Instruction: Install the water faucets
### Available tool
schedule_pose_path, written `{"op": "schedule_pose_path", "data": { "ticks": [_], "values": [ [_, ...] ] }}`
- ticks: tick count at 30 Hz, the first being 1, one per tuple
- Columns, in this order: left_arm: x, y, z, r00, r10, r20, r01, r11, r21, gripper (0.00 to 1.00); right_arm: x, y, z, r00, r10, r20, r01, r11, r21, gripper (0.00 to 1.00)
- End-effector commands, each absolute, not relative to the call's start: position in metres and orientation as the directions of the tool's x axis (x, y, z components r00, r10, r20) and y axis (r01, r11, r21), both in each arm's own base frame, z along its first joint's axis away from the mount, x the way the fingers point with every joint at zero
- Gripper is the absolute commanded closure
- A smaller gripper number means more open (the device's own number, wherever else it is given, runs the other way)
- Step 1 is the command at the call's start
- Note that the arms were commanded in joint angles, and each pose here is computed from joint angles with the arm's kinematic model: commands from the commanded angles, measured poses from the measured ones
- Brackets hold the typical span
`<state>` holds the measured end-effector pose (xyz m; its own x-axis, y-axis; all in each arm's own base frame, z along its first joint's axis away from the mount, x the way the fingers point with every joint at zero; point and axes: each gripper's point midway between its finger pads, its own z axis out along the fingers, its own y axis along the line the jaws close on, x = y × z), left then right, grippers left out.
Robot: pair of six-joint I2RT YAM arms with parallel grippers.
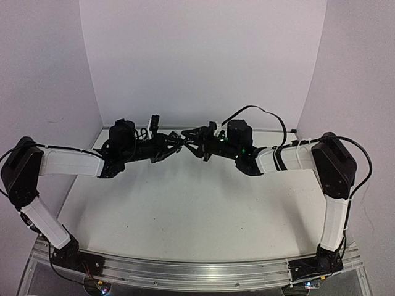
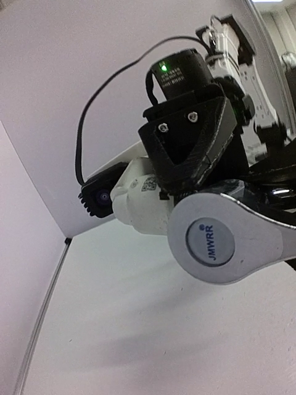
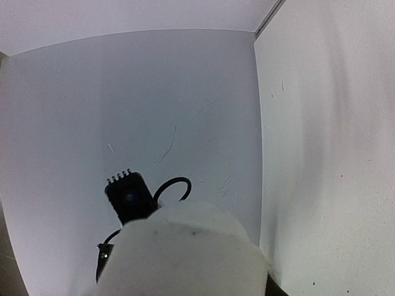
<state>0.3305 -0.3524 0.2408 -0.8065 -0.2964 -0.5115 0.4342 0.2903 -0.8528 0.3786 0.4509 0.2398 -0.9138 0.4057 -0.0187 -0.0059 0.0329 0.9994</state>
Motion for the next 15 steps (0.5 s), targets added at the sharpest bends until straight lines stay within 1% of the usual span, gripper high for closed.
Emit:
{"op": "schedule_pose_path", "data": {
  "ticks": [1,2,4,7,9,11,12,13,14,15],
  "values": [
    [0.338,-0.338,0.267,-0.478,-0.184,-0.859,0.668,0.559,-0.491,1.00,0.360,0.468,0.277,-0.931,0.349,0.109,0.076,-0.106,0.991,1.00],
    [0.341,-0.333,0.266,-0.420,-0.137,-0.897,0.662,0.630,-0.406,1.00,0.360,0.467,0.274,-0.927,0.356,0.116,0.086,-0.100,0.991,1.00],
    [0.334,-0.332,0.267,-0.322,-0.048,-0.945,0.671,0.693,-0.264,1.00,0.359,0.468,0.270,-0.924,0.359,0.132,0.106,-0.090,0.990,1.00],
    [0.328,-0.330,0.271,-0.188,0.064,-0.980,0.665,0.743,-0.079,1.00,0.357,0.472,0.265,-0.922,0.353,0.160,0.139,-0.085,0.987,1.00],
    [0.320,-0.336,0.268,-0.095,0.185,-0.978,0.677,0.732,0.073,1.00,0.354,0.477,0.265,-0.924,0.342,0.172,0.155,-0.077,0.985,1.00],
    [0.308,-0.343,0.258,0.022,0.337,-0.941,0.683,0.683,0.260,1.00,0.351,0.480,0.267,-0.926,0.333,0.179,0.165,-0.071,0.984,1.00],
    [0.299,-0.349,0.250,0.095,0.432,-0.897,0.674,0.635,0.377,1.00,0.350,0.481,0.269,-0.927,0.329,0.179,0.167,-0.063,0.984,1.00],
    [0.296,-0.349,0.239,0.155,0.535,-0.830,0.638,0.588,0.498,1.00,0.348,0.482,0.269,-0.928,0.328,0.176,0.170,-0.047,0.984,1.00],
    [0.296,-0.347,0.231,0.190,0.616,-0.764,0.601,0.542,0.587,1.00,0.347,0.482,0.270,-0.929,0.329,0.172,0.170,-0.035,0.985,1.00],
    [0.295,-0.346,0.223,0.210,0.669,-0.713,0.580,0.502,0.641,1.00,0.347,0.481,0.270,-0.928,0.331,0.170,0.170,-0.030,0.985,1.00]
  ]
}}
